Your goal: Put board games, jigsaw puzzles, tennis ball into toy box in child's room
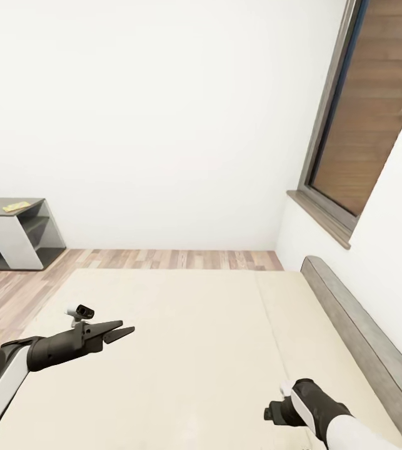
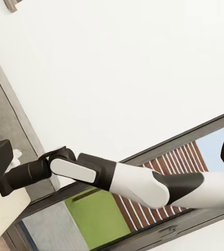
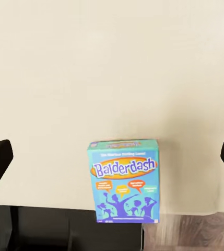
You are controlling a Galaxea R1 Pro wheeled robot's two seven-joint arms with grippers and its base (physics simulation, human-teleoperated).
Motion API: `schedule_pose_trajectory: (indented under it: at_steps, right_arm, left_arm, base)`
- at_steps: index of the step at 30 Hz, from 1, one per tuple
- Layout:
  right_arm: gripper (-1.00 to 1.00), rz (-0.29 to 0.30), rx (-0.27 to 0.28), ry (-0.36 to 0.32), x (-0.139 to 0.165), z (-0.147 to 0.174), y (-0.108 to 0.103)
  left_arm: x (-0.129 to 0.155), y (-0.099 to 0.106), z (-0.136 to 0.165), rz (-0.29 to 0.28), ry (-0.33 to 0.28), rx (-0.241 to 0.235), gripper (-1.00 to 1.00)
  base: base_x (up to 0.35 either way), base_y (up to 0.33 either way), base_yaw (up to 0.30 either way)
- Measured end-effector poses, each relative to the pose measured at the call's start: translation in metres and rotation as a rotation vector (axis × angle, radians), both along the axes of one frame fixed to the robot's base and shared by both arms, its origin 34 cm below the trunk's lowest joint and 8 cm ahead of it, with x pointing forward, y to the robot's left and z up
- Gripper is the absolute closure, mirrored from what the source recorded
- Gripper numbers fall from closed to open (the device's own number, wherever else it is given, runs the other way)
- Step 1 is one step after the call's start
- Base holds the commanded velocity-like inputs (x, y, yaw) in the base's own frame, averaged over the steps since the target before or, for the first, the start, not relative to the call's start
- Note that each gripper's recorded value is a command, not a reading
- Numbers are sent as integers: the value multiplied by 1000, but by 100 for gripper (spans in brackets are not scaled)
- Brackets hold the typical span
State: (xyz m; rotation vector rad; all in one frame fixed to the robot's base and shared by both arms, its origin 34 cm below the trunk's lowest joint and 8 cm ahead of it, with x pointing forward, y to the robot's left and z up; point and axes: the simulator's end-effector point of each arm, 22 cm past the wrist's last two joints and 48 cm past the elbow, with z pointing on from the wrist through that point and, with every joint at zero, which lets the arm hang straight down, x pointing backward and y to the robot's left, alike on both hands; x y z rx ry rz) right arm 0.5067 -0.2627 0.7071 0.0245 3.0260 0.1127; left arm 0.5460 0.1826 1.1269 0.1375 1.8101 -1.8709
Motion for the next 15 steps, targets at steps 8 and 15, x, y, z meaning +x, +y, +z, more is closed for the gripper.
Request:
schedule_pose_trajectory:
  at_steps: [8, 15]
  right_arm:
    - [-100, 7, 13, 25, -6, -5, 11]
    - [-100, 8, 14, 43, -12, -10, 12]
  left_arm:
    - [2, -1, -6, 0, 13, 1, -100]
    - [3, -1, -11, -1, 24, 0, -100]
  base:
    - [0, 0, 0]
    - [0, 0, 0]
